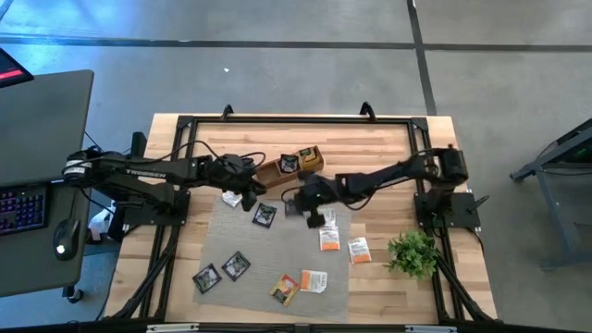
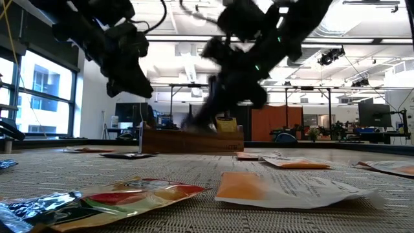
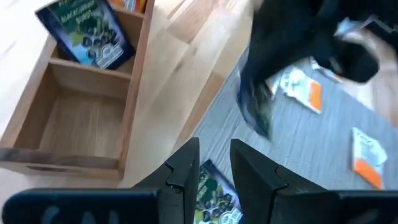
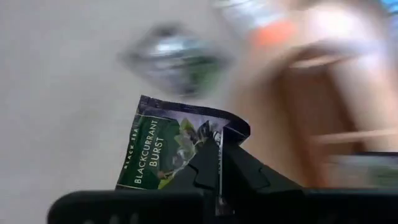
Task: Pick & Place Tea
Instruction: Put the violet tea bag into the middle section of the wooden organizer
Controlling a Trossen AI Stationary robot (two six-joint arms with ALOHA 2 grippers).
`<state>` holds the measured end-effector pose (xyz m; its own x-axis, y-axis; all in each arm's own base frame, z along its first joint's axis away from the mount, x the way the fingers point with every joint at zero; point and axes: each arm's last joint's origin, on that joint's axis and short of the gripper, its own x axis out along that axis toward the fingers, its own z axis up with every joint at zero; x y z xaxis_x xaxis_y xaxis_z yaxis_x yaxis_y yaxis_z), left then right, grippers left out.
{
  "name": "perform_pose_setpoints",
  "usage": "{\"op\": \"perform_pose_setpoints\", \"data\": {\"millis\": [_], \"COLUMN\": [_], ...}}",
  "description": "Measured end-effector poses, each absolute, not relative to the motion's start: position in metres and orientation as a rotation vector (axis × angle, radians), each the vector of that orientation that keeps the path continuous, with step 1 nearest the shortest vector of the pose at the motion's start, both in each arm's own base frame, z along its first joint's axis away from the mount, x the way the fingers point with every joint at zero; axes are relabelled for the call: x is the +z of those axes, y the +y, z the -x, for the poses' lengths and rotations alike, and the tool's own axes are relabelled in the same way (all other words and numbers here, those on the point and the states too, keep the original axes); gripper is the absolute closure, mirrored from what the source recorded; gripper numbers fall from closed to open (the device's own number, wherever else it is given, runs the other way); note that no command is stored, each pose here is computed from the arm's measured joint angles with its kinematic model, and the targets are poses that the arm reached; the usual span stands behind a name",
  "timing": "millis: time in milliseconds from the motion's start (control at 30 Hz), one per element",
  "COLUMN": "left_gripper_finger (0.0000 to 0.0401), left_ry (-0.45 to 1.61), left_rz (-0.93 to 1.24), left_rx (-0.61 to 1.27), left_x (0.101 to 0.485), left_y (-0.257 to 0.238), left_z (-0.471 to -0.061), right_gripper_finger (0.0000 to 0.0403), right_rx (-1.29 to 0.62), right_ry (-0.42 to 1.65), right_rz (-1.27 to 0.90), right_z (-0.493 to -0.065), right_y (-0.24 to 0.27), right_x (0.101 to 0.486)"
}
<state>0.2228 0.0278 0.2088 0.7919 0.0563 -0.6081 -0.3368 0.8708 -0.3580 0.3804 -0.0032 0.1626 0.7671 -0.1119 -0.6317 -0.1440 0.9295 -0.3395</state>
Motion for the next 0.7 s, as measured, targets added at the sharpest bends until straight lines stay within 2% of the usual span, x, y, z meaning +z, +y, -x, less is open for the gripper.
{"op": "perform_pose_setpoints", "data": {"millis": [133,267,400,533,700], "left_gripper_finger": [0.0311,0.0311,0.0311,0.0311,0.0311], "left_ry": [0.639,0.653,0.65,0.65,0.65], "left_rz": [0.479,0.49,0.489,0.488,0.488], "left_rx": [0.236,0.24,0.242,0.244,0.244], "left_x": [0.204,0.201,0.201,0.201,0.201], "left_y": [0.029,0.029,0.029,0.029,0.029], "left_z": [-0.226,-0.228,-0.228,-0.228,-0.228], "right_gripper_finger": [0.0377,0.0381,0.039,0.0394,0.0394], "right_rx": [-0.283,-0.358,-0.271,-0.287,-0.219], "right_ry": [0.712,0.734,0.702,0.684,0.586], "right_rz": [0.761,0.98,0.959,0.956,0.926], "right_z": [-0.38,-0.382,-0.382,-0.381,-0.382], "right_y": [-0.016,-0.035,-0.056,-0.072,-0.083], "right_x": [0.18,0.188,0.187,0.189,0.194]}}
